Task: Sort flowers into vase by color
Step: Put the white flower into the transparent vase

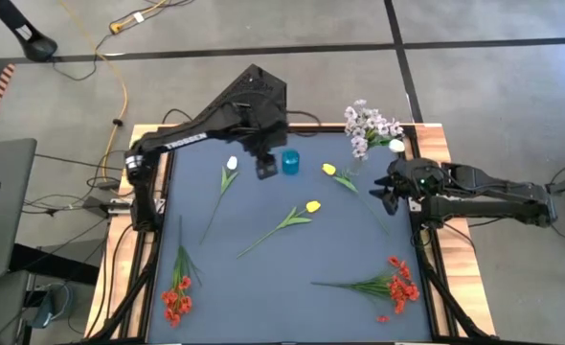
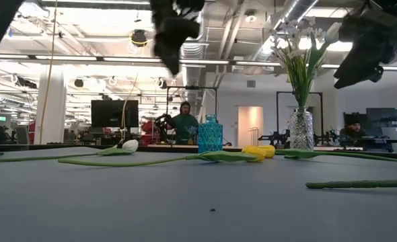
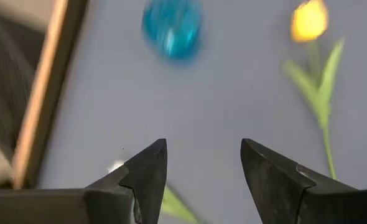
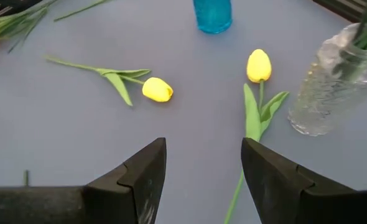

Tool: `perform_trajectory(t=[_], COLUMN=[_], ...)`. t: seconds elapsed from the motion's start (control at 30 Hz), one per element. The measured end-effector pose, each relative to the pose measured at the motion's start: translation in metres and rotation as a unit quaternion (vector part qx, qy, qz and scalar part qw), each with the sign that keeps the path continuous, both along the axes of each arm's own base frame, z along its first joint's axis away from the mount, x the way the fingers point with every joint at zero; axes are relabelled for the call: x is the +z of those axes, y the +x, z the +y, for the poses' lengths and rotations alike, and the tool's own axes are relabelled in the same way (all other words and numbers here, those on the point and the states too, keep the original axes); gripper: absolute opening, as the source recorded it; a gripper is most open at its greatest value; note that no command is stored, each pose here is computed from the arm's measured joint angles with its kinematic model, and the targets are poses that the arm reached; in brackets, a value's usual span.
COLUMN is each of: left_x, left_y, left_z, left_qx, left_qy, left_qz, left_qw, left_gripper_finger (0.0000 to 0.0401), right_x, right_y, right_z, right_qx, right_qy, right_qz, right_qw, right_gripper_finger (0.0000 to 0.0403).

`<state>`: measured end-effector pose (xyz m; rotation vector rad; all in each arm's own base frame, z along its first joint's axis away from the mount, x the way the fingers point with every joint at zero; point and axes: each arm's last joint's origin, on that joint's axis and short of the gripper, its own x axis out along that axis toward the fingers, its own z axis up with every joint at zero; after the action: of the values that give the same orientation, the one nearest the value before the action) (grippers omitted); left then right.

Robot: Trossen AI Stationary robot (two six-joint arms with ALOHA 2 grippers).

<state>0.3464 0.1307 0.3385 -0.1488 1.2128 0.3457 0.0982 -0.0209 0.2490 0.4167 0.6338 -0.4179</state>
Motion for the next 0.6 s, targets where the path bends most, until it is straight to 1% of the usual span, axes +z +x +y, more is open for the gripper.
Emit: perform_trajectory(t=[0.1,0.23,0.4,0.5,0.6], left_x=[-0.022,-0.051,-0.089,-0.118,-0.144], left_y=[-0.025,-0.057,-0.095,-0.111,-0.121], left_z=[-0.006,-0.02,-0.032,-0.038,-0.042], left_qx=[0.06,0.133,0.229,0.258,0.27], left_qy=[-0.031,-0.058,-0.047,-0.052,-0.063], left_qz=[0.035,0.051,0.053,0.051,0.042], left_qw=[0.997,0.988,0.971,0.963,0.96], left_gripper_finger=[0.0193,0.0193,0.0192,0.0192,0.0192], right_x=[0.0,0.0,0.0,0.001,0.001], right_y=[0.001,0.002,0.002,0.002,0.003], right_z=[0.003,0.007,0.011,0.013,0.013], right_qx=[0.017,0.044,0.061,0.069,0.074], right_qy=[-0.001,-0.008,-0.018,-0.021,-0.024], right_qz=[0.0,0.0,0.001,0.0,-0.001], right_qw=[1.0,0.999,0.998,0.997,0.997], right_gripper_finger=[0.0234,0.0234,0.0234,0.0234,0.0234])
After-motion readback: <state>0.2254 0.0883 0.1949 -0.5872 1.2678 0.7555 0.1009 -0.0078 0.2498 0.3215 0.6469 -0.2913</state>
